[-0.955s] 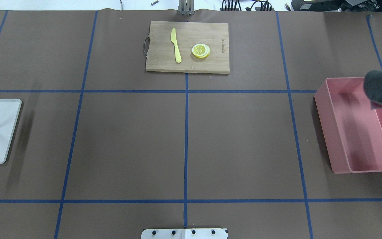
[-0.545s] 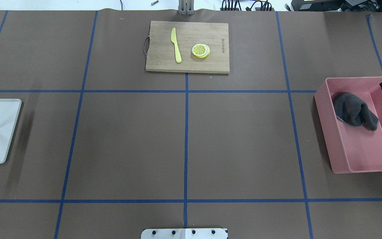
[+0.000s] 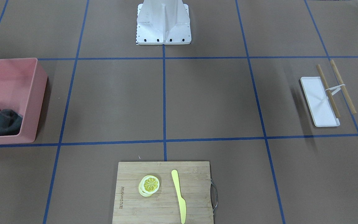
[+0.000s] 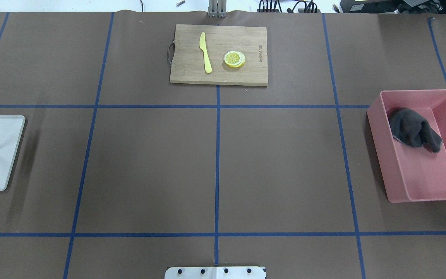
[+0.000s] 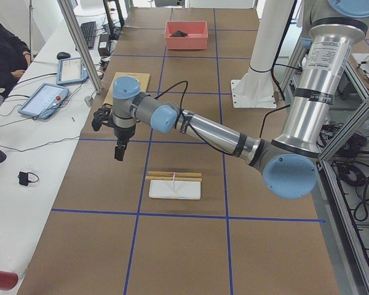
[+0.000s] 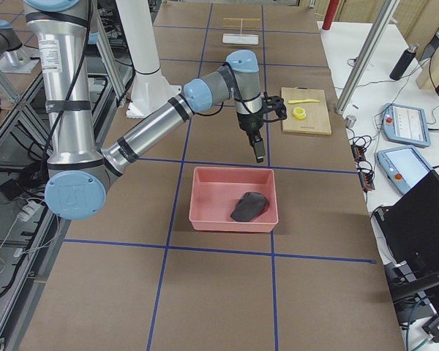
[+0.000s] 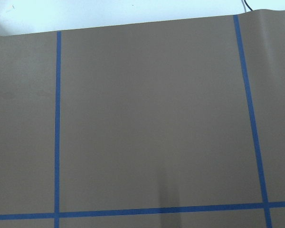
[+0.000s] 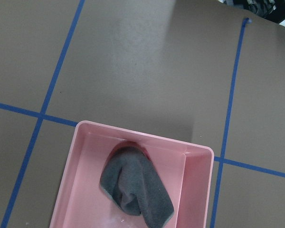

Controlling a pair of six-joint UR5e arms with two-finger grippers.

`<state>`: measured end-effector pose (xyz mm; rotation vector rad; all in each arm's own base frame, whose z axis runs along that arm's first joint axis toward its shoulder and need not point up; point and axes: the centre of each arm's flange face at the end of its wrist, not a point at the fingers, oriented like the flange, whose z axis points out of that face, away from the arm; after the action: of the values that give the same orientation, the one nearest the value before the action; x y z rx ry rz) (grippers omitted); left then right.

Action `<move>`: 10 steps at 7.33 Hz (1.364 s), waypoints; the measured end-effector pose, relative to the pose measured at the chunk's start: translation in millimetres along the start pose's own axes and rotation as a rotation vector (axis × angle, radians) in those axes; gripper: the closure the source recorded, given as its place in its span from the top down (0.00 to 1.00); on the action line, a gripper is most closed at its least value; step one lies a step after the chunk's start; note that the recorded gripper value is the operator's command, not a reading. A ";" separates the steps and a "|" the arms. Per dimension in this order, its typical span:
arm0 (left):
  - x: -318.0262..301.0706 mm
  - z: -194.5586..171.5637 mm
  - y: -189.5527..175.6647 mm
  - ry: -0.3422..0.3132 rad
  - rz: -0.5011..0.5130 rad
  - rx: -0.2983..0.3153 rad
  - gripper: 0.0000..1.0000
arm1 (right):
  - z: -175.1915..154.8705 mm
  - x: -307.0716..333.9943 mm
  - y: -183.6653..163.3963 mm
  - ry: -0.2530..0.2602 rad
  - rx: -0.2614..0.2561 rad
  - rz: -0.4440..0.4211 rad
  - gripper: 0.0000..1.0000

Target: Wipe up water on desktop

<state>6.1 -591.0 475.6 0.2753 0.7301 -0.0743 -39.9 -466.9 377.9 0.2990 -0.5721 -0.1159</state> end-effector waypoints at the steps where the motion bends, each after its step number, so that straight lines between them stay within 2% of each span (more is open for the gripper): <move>1: -28.7 3.9 5.7 -0.009 -0.001 0.012 0.98 | -1.5 21.2 -0.7 0.011 0.002 0.043 1.00; 3: -90.3 19.0 23.5 -0.043 0.042 -0.019 0.98 | 22.6 89.2 2.3 0.018 -0.059 0.188 1.00; 5: -140.3 27.2 42.0 -0.057 0.015 -0.056 0.98 | 62.7 141.0 12.0 -0.016 -0.152 0.306 1.00; 6: -149.4 29.5 47.9 -0.044 -0.008 -0.078 0.98 | 83.4 158.0 21.0 -0.049 -0.200 0.336 1.00; 8: -157.2 35.9 55.9 -0.024 -0.058 -0.134 0.98 | 119.7 195.6 42.2 -0.123 -0.273 0.309 1.00; 10: -158.2 36.9 58.2 -0.020 -0.077 -0.155 0.98 | 152.8 234.3 57.4 -0.140 -0.292 0.301 1.00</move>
<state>-78.3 -549.6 620.3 0.0982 0.7219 -0.0924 73.6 -494.5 638.5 -0.0810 -0.7234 0.0714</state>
